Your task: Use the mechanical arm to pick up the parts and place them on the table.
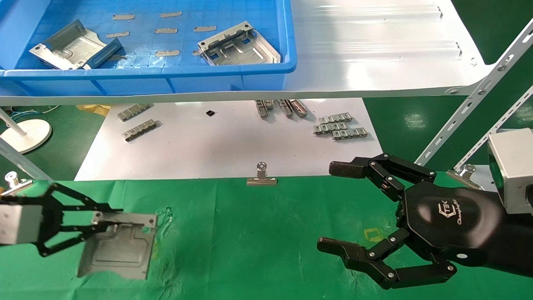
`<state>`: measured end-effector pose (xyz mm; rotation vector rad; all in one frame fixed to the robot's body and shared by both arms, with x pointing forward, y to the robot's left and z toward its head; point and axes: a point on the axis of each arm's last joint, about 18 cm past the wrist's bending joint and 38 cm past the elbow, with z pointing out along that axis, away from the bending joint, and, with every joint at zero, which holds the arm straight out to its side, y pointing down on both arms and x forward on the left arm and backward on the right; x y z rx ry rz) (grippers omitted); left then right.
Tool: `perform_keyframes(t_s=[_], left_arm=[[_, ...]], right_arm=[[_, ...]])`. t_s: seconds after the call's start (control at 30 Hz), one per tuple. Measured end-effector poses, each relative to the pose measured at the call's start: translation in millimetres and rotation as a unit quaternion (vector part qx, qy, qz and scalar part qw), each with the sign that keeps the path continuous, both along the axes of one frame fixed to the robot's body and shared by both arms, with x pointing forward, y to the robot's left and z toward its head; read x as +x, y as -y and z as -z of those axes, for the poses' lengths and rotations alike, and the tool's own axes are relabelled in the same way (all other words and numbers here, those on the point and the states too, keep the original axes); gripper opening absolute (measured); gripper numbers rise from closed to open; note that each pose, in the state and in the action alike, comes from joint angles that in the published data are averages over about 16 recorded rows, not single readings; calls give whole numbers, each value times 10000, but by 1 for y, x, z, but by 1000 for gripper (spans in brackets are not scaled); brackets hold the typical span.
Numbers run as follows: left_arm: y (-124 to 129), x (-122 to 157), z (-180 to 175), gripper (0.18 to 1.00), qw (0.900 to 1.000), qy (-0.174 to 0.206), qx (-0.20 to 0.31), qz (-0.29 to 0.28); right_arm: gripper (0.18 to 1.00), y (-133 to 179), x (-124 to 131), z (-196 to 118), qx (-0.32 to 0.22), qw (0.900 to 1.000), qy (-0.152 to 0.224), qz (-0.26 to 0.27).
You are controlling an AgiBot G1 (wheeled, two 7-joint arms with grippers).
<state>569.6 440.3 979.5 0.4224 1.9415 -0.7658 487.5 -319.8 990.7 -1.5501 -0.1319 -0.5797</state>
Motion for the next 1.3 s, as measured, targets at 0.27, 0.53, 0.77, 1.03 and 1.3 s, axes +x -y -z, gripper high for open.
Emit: perform_keyframes(t_s=[0.27,0.53,0.77,1.03,1.3], left_arm=[[-3,19,30,273,9997,18,-179,-191],[-2,25,42,289,9993,-85,-302,-225],[1,25,46,339,9990,-155,-399,-136],[10,19,41,451,9944,-385,-980,87],[21,12,33,622,9782,-780,-1901,306]], right_arm=[[1000,0,0,0,0,10000,0,0],[1000,0,0,0,0,10000,0,0],[1000,0,0,0,0,10000,0,0],[1000,0,0,0,0,10000,0,0],[1000,0,0,0,1,10000,-1,1]])
